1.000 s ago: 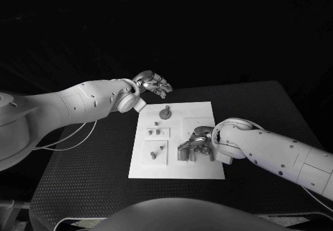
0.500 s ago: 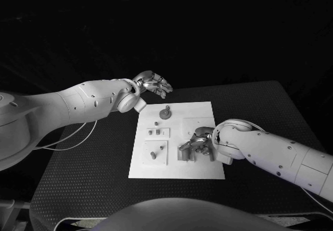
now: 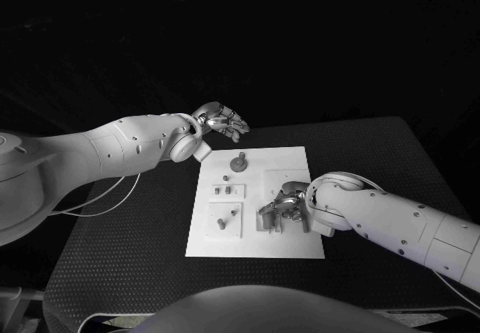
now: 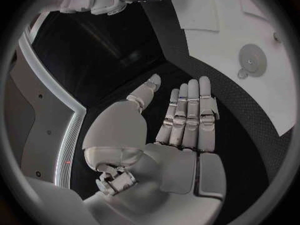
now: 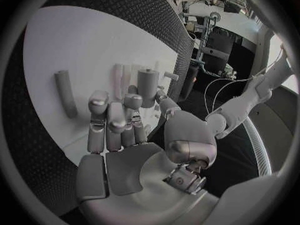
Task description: Assemble the parts on the task board
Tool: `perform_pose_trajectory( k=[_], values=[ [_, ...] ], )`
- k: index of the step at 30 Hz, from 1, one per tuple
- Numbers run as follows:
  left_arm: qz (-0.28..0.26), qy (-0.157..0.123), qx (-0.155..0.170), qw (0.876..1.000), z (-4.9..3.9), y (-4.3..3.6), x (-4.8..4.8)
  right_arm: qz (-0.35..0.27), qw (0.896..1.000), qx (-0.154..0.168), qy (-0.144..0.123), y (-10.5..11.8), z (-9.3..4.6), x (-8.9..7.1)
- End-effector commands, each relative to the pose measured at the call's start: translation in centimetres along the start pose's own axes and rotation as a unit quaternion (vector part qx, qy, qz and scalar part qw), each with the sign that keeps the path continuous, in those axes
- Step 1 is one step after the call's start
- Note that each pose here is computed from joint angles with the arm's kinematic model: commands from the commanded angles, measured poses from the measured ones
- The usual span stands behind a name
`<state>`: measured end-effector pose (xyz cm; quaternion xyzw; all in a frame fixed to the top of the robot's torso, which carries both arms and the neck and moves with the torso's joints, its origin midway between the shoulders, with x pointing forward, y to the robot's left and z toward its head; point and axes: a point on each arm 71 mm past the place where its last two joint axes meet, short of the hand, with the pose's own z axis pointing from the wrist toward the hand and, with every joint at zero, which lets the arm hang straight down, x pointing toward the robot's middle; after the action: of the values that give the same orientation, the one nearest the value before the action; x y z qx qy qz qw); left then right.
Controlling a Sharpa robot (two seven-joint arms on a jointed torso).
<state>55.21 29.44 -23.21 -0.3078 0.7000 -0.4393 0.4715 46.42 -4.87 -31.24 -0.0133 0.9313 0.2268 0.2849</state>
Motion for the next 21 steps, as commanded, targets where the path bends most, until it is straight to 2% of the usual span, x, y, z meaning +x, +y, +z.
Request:
perform_pose_trajectory(
  k=[1,14,21],
  values=[
    [-0.005,0.007,0.002,1.0,0.01,-0.1,0.1,-0.005,1.0,0.001,-0.007,0.05,0.06,-0.01],
    [-0.006,0.008,0.003,1.0,0.01,-0.1,0.1,-0.001,1.0,0.0,0.023,0.25,0.1,0.65],
    [-0.005,0.007,0.002,1.0,0.01,-0.08,0.07,0.003,1.0,0.001,0.02,0.27,0.15,0.87]
  ],
)
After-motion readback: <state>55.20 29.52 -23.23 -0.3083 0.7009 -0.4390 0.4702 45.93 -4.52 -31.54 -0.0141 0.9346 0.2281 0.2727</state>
